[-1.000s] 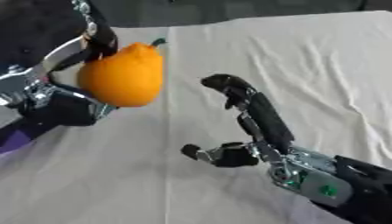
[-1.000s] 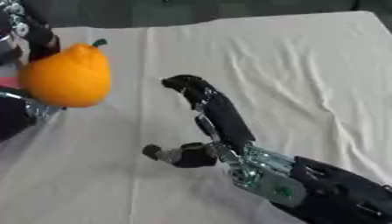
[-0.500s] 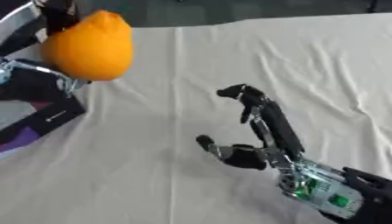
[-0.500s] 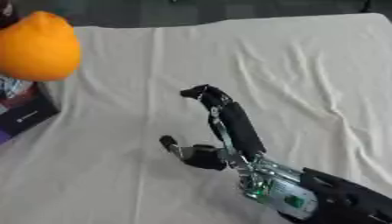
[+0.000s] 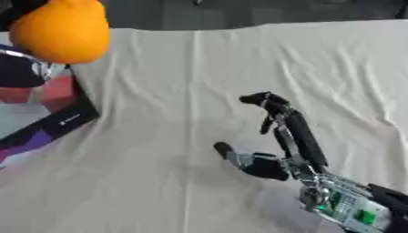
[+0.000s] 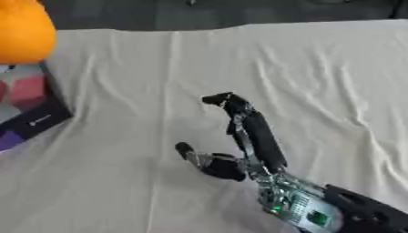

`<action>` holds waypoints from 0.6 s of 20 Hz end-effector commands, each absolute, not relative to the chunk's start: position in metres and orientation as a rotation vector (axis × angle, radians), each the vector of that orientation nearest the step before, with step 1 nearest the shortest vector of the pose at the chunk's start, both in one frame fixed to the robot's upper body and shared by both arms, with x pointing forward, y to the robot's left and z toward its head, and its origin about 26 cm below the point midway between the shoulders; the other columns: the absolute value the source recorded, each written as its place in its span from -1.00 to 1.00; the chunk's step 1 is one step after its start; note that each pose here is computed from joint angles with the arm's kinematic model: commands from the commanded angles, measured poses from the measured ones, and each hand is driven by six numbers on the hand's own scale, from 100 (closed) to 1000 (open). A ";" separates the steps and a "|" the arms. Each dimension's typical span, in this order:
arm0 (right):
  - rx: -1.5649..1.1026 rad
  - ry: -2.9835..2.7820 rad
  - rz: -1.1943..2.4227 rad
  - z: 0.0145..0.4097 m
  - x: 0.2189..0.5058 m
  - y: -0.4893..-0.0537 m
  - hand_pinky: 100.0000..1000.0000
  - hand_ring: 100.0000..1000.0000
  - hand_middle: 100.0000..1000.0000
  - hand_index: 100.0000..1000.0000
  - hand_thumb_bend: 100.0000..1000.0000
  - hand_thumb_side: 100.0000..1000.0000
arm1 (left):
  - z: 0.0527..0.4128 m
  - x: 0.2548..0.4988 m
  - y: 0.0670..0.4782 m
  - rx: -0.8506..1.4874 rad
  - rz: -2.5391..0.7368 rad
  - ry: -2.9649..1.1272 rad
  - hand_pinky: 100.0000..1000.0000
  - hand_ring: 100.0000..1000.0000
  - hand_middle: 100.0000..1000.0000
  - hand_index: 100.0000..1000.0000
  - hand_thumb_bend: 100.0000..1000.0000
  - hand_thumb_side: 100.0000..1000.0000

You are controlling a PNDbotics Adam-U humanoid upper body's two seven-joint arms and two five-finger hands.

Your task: Pick up the objects with one hand, pass them to the other hand, and then place them into the box on the other side of the table.

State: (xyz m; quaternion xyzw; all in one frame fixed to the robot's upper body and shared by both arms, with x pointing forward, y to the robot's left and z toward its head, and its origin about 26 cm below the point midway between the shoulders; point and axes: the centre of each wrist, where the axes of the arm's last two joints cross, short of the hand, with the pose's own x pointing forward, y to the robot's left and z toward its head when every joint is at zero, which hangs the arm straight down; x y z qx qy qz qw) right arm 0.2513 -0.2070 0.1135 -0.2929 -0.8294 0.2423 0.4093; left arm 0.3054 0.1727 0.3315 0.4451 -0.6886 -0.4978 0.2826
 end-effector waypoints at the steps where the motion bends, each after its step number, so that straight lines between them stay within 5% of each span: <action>1: -0.751 -2.117 0.595 0.119 0.252 -0.208 -0.42 0.54 0.35 0.51 0.04 -0.49 | 0.341 0.316 0.190 1.285 -1.255 -1.810 0.38 -0.06 -0.50 -0.32 -0.52 -0.98; 12: -0.765 -2.138 0.555 0.116 0.251 -0.207 -0.42 0.55 0.35 0.51 0.04 -0.49 | 0.319 0.364 0.220 1.377 -1.170 -1.639 0.36 -0.02 -0.48 -0.29 -0.43 -0.96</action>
